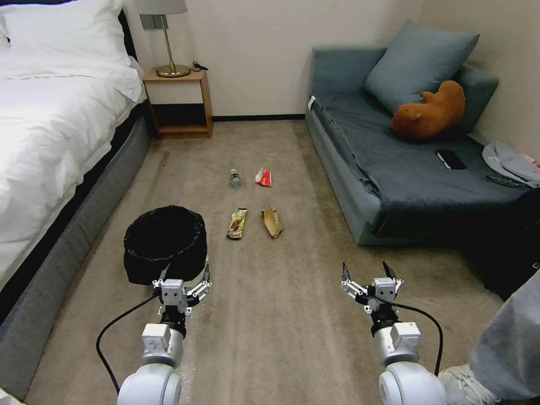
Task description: Pick up the trash bin, then pick up the garbage on the floor and place it into the trash bin.
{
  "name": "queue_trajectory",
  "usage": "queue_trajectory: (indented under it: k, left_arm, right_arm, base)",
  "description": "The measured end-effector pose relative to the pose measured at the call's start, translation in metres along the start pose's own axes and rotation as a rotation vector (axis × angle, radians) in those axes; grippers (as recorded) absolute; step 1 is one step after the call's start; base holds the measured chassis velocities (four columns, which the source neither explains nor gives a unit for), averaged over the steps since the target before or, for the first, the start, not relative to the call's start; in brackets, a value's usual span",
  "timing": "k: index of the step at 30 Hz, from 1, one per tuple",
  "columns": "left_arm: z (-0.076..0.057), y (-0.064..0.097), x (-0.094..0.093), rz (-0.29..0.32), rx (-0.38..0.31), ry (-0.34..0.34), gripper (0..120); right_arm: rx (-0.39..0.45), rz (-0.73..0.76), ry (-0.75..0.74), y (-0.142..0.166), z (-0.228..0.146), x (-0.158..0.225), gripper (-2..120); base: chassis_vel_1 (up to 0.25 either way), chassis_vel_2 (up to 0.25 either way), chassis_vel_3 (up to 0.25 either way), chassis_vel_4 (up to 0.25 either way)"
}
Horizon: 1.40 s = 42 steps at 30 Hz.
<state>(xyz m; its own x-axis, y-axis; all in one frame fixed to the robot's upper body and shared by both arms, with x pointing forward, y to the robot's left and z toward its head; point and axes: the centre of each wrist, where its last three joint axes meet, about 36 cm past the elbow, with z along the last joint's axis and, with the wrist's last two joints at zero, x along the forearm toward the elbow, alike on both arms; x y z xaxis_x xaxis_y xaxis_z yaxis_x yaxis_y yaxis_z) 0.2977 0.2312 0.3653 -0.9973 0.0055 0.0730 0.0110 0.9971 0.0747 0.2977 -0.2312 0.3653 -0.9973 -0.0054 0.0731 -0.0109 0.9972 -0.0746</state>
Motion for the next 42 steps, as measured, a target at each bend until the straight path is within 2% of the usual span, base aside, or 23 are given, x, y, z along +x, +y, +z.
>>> queue_trajectory:
  k: [8,11,14,18,20,21,22,25,26,29,30,31,32,33,34,36,37,38,39,40,42]
  left_arm:
    - [0.000,0.000,-0.001,-0.001,0.000,0.000,100]
    - [-0.002,0.006,-0.006,-0.013,0.002,0.018,98]
    - [-0.008,0.025,-0.024,-0.063,0.001,0.071,100]
    - [-0.011,0.028,-0.030,-0.067,-0.001,0.069,100]
    - [-0.019,0.045,-0.044,-0.110,0.001,0.105,100]
    - [-0.019,0.045,-0.044,-0.110,0.001,0.105,100]
    - [-0.025,0.058,-0.055,-0.141,0.005,0.132,98]
    - [-0.030,0.065,-0.062,-0.160,0.007,0.149,98]
    - [-0.039,0.079,-0.073,-0.192,0.006,0.165,98]
    - [-0.047,0.087,-0.080,-0.199,0.003,0.176,98]
    - [-0.053,0.096,-0.086,-0.216,-0.003,0.184,98]
    - [-0.053,0.096,-0.086,-0.216,-0.003,0.184,98]
    - [-0.065,0.110,-0.094,-0.239,-0.011,0.192,98]
    - [-0.073,0.117,-0.099,-0.249,-0.020,0.185,98]
    - [-0.073,0.117,-0.099,-0.249,-0.020,0.185,98]
    - [-0.089,0.136,-0.110,-0.278,-0.028,0.207,97]
    - [-0.089,0.136,-0.110,-0.278,-0.028,0.207,97]
    - [-0.097,0.145,-0.114,-0.294,-0.031,0.213,98]
    - [-0.116,0.165,-0.123,-0.328,-0.037,0.230,98]
    - [-0.116,0.165,-0.123,-0.328,-0.037,0.230,98]
    - [-0.139,0.191,-0.133,-0.372,-0.039,0.249,98]
  right_arm:
    - [-0.002,0.000,0.000,0.000,0.000,0.000,100]
    - [-0.011,-0.001,0.002,0.000,0.000,-0.003,100]
    - [-0.065,-0.008,0.029,0.004,-0.002,-0.022,100]
    - [-0.072,-0.012,0.018,0.003,-0.007,-0.030,100]
    - [-0.110,-0.026,0.049,0.005,-0.008,-0.043,100]
    - [-0.110,-0.026,0.049,0.005,-0.008,-0.043,100]
    - [-0.135,-0.035,0.070,0.006,-0.011,-0.055,100]
    - [-0.150,-0.044,0.085,0.007,-0.012,-0.063,100]
    - [-0.168,-0.056,0.105,0.007,-0.016,-0.075,100]
    - [-0.176,-0.065,0.110,0.006,-0.021,-0.083,100]
    - [-0.182,-0.070,0.124,0.006,-0.023,-0.090,100]
    - [-0.182,-0.070,0.124,0.006,-0.023,-0.090,100]
    - [-0.192,-0.081,0.139,0.005,-0.027,-0.098,100]
    - [-0.202,-0.094,0.168,0.004,-0.032,-0.110,100]
    - [-0.202,-0.094,0.168,0.004,-0.032,-0.110,100]
    - [-0.210,-0.110,0.206,0.001,-0.040,-0.127,100]
    - [-0.210,-0.110,0.206,0.001,-0.040,-0.127,100]
    - [-0.212,-0.116,0.219,0.000,-0.043,-0.132,100]
    - [-0.213,-0.127,0.251,-0.003,-0.050,-0.144,100]
    - [-0.213,-0.127,0.251,-0.003,-0.050,-0.144,100]
    - [-0.212,-0.137,0.289,-0.007,-0.059,-0.158,100]
  base:
    - [0.000,0.000,0.000,0.000]
    - [0.000,0.000,0.000,0.000]
    - [0.000,0.000,0.000,0.000]
    - [0.000,0.000,0.000,0.000]
    - [0.000,0.000,0.000,0.000]
    - [0.000,0.000,0.000,0.000]
    - [0.000,0.000,0.000,0.000]
    - [0.000,0.000,0.000,0.000]
    - [0.000,0.000,0.000,0.000]
    - [0.000,0.000,0.000,0.000]
    - [0.000,0.000,0.000,0.000]
    - [0.000,0.000,0.000,0.000]
    - [0.000,0.000,0.000,0.000]
    - [0.000,0.000,0.000,0.000]
    - [0.000,0.000,0.000,0.000]
    - [0.000,0.000,0.000,0.000]
    - [0.000,0.000,0.000,0.000]
    - [0.000,0.000,0.000,0.000]
    - [0.000,0.000,0.000,0.000]
    - [0.000,0.000,0.000,0.000]
    - [0.000,0.000,0.000,0.000]
